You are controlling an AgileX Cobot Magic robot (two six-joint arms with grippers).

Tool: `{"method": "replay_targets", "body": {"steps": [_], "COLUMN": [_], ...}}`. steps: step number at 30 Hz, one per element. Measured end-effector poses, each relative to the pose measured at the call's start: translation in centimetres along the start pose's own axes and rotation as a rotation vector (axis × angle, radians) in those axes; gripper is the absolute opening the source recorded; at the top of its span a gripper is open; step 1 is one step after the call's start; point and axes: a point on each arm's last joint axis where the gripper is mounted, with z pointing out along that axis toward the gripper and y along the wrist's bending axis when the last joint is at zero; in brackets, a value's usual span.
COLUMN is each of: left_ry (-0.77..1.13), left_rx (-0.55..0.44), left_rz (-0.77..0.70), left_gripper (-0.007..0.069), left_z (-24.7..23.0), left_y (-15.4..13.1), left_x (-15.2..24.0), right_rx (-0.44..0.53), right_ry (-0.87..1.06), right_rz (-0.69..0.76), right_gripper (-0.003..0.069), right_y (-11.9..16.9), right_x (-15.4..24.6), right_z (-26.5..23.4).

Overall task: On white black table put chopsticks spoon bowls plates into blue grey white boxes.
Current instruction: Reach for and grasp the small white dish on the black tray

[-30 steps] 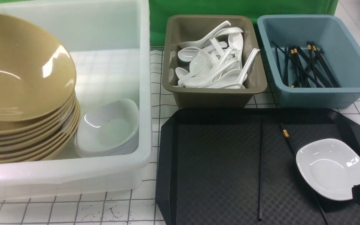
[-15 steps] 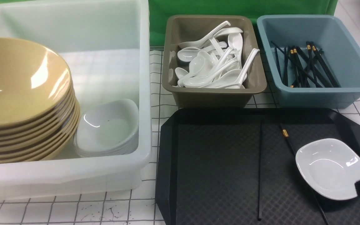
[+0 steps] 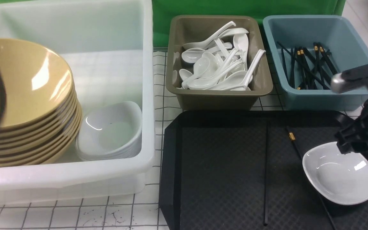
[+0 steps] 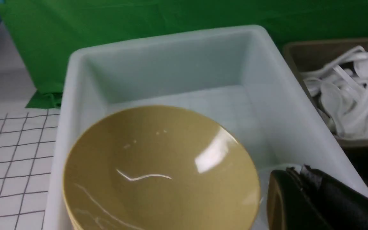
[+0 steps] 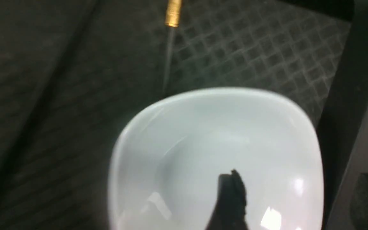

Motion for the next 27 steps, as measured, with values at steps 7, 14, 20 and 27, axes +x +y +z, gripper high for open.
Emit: {"method": "replay_targets", "body": {"steps": [7, 14, 20, 27], "left_ry": [0.100, 0.102, 0.039, -0.032], "left_rx": [-0.012, -0.176, -0.367, -0.419], "left_rz": [0.049, 0.159, 0.133, -0.001], "left_gripper": [-0.0013, -0.0013, -0.0013, -0.0013], "left_z": [-0.8, -1.3, -1.7, -1.4], "left_y": [-0.6, 0.5, 2.0, 2.3], "left_x": [9.3, 14.5, 16.1, 17.0], "right_rx": [0.005, -0.092, -0.224, -0.283], "right_ry": [0.154, 0.194, 0.239, 0.090], "right_rz": [-0.051, -0.044, -0.025, -0.014], "right_gripper": [0.0530, 0.0474, 0.0156, 0.0079], "right_y": [-1.3, -0.8, 0.1, 0.7], "right_x": [-0.2, -0.1, -0.8, -2.8], "right_z": [5.0, 6.6, 5.1, -2.2]}}
